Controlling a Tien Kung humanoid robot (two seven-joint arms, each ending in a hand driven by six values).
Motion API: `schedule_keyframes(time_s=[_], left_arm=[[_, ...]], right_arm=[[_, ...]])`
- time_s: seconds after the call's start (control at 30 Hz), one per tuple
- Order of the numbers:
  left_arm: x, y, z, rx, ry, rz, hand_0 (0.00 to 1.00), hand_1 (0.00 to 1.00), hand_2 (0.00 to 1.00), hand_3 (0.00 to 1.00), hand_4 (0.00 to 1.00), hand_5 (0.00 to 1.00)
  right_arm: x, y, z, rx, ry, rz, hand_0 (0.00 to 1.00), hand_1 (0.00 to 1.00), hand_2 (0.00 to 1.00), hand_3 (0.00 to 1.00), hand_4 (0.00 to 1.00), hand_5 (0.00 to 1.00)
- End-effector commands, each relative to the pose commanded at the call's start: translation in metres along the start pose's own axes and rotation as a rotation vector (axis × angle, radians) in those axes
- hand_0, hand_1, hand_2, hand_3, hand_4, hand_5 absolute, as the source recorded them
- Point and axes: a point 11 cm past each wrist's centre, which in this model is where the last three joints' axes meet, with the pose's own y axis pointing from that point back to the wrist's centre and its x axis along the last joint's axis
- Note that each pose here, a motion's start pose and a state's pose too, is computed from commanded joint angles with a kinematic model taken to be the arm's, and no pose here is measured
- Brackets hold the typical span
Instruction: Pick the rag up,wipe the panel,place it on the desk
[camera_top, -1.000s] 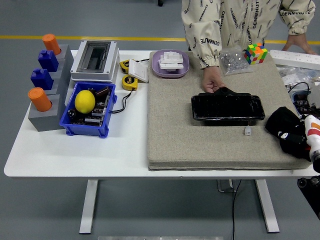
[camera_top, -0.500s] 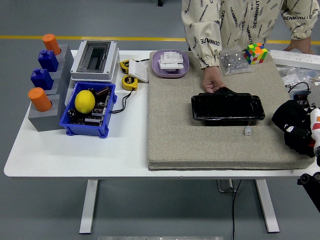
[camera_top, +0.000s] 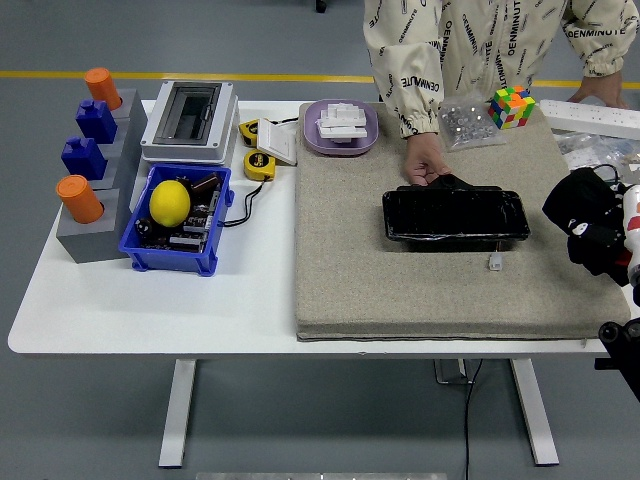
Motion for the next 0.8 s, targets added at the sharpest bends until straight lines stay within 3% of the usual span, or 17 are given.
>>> schedule_keyframes(time_s=[0.47,0.8], left_arm=[[0.001,0.0,0.003,-0.005,0.002,0.002,0.61,0.64,0.655,0.561,0.627,0.438],[-0.005,0.0,0.004,-0.006,0.0,-0.009,0.611,0.64,0.655,0.561,0.626,0.437]], right_arm=[[-0.018,-0.005,-0.037,0.078,0.005,-0.053,0.313,0.439,0.491,0.514,0.882,0.234],[-0.029,-0.005,-0.049,0.116,0.032,-0.094,0.314,0.439,0.49,0.514,0.882,0.234]])
